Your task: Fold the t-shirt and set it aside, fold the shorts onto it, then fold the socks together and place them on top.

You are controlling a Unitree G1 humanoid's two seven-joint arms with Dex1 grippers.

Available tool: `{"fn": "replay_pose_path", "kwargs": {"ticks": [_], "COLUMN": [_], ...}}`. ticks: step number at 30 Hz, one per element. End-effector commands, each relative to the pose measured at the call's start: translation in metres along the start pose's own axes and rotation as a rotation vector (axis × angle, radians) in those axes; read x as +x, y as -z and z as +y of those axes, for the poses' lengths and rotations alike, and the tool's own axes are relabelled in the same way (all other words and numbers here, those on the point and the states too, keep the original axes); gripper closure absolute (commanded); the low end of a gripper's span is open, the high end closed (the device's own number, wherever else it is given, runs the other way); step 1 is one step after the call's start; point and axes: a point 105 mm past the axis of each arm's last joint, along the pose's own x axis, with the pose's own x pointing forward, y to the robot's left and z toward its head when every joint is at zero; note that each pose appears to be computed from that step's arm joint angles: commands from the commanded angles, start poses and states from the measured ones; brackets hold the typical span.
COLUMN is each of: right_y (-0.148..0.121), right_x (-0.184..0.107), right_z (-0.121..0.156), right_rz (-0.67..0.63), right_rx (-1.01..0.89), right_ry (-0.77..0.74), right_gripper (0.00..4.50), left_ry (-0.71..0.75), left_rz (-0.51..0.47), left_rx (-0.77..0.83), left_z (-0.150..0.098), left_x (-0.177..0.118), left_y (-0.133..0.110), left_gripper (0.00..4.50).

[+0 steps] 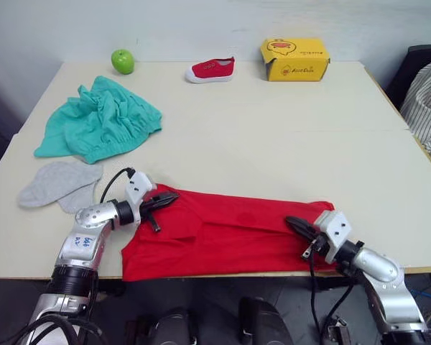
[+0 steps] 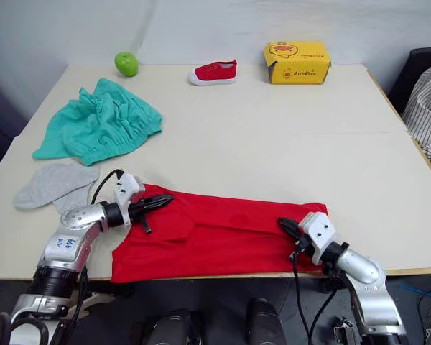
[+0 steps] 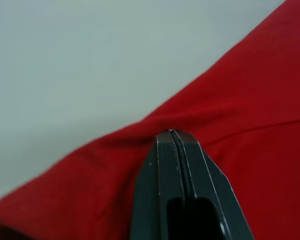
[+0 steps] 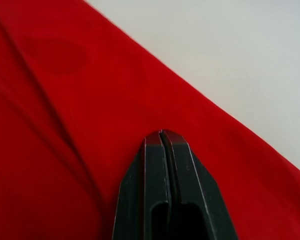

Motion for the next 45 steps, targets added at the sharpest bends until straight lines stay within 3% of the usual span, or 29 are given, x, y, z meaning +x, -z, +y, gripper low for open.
{"fn": "replay_pose_path", "kwargs": {"ticks": [1, 8, 11, 13, 15, 19, 21, 26, 27, 32, 35, 38, 45], "right_y": [0.015, 0.036, 0.013, -0.007, -0.024, -0.038, -0.037, -0.027, -0.026, -0.012, -0.010, -0.006, -0.008], "right_x": [-0.026, -0.065, -0.070, -0.068, -0.063, -0.055, -0.049, -0.030, -0.026, -0.008, 0.005, 0.011, 0.010], "right_z": [-0.030, -0.074, -0.091, -0.093, -0.091, -0.108, -0.114, -0.123, -0.123, -0.120, -0.112, -0.099, -0.093], "right_rz": [-0.006, -0.006, -0.078, -0.114, -0.082, 0.048, 0.127, 0.314, 0.339, 0.457, 0.461, 0.485, 0.501], "right_rx": [0.021, 0.108, 0.152, 0.206, 0.189, 0.104, 0.073, 0.037, 0.038, 0.016, 0.033, 0.067, 0.058], "right_ry": [0.181, 0.365, 0.329, 0.215, 0.056, -0.124, -0.200, -0.368, -0.402, -0.483, -0.537, -0.623, -0.680], "right_gripper": [4.48, 4.48, 4.48, 4.32, 3.93, 2.59, 1.91, 0.12, 0.00, 0.00, 0.00, 0.52, 2.90], "left_ry": [-0.054, -0.087, -0.038, 0.026, 0.101, 0.250, 0.318, 0.471, 0.489, 0.516, 0.490, 0.468, 0.432], "left_rz": [0.040, 0.034, -0.123, -0.213, -0.244, -0.249, -0.236, -0.345, -0.353, -0.345, -0.329, -0.322, -0.313], "left_rx": [-0.001, -0.008, -0.031, -0.072, -0.066, 0.049, 0.073, 0.127, 0.117, 0.095, 0.084, 0.081, 0.078], "left_z": [0.002, 0.009, 0.011, 0.008, 0.002, -0.024, -0.039, -0.078, -0.083, -0.090, -0.085, -0.082, -0.081], "left_x": [-0.005, -0.011, -0.021, -0.030, -0.040, -0.052, -0.054, -0.057, -0.056, -0.058, -0.058, -0.059, -0.059], "left_y": [0.008, 0.017, -0.005, -0.023, -0.040, -0.063, -0.066, -0.083, -0.086, -0.085, -0.078, -0.073, -0.068], "left_gripper": [4.50, 4.50, 4.50, 4.33, 3.94, 2.66, 2.01, 0.36, 0.07, 0.03, 0.03, 0.00, 0.00]}}
